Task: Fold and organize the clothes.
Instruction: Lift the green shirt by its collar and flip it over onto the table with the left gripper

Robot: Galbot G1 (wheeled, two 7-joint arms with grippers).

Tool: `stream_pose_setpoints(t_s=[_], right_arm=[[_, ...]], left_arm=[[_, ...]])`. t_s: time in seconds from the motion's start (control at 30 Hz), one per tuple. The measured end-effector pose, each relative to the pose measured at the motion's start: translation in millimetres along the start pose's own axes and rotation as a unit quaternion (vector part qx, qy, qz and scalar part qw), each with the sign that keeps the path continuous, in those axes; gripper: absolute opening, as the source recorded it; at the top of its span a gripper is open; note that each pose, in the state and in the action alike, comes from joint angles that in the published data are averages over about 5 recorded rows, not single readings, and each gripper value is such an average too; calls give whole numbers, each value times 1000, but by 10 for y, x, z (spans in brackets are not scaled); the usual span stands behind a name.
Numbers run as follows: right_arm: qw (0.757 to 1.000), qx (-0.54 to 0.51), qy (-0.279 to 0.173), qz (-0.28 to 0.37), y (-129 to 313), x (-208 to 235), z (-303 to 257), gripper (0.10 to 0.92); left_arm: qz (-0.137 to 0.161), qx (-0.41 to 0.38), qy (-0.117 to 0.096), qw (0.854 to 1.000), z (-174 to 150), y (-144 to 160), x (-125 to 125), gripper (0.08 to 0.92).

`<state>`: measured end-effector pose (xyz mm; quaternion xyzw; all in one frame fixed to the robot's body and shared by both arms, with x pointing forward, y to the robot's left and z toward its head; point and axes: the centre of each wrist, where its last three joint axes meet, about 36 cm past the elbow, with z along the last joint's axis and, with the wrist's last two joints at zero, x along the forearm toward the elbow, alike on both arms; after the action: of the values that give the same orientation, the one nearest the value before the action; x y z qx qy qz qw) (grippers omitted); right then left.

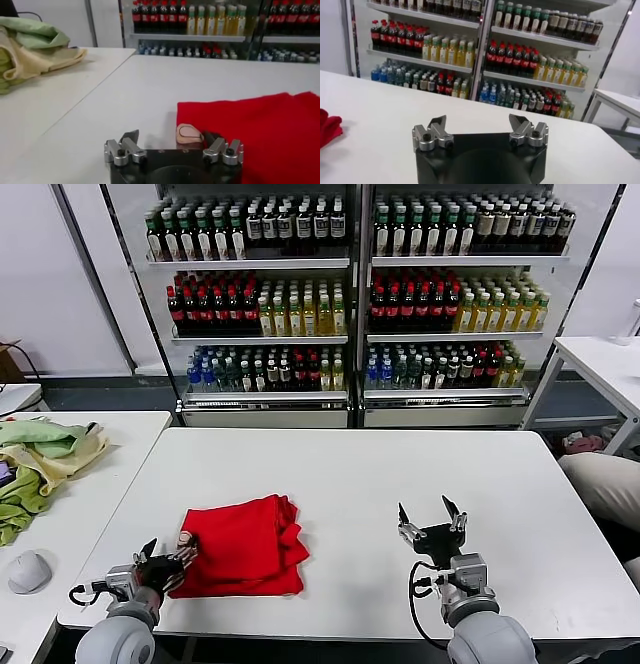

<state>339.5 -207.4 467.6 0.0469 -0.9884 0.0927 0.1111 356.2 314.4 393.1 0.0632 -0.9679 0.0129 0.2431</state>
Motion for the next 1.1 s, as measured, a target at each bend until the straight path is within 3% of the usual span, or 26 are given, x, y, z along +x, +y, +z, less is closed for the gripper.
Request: stream_pose_setpoints(t_s=[0.17, 0.63, 0.83, 1.1], right_arm=[[1000, 0, 1, 0, 1, 7, 7, 823], [1000, 2, -3, 0, -2, 8, -18, 823], [1000, 4, -7, 2, -25, 27, -40, 823], [1000, 3, -14, 3, -29, 19, -78, 823]], left_arm=[[11, 5, 8, 1000, 77, -1, 7, 723], [33, 26, 12, 999, 119, 3, 27, 316], [32, 20, 0, 999, 91, 25, 73, 156], [18, -5, -40, 999, -292, 284, 243, 126]])
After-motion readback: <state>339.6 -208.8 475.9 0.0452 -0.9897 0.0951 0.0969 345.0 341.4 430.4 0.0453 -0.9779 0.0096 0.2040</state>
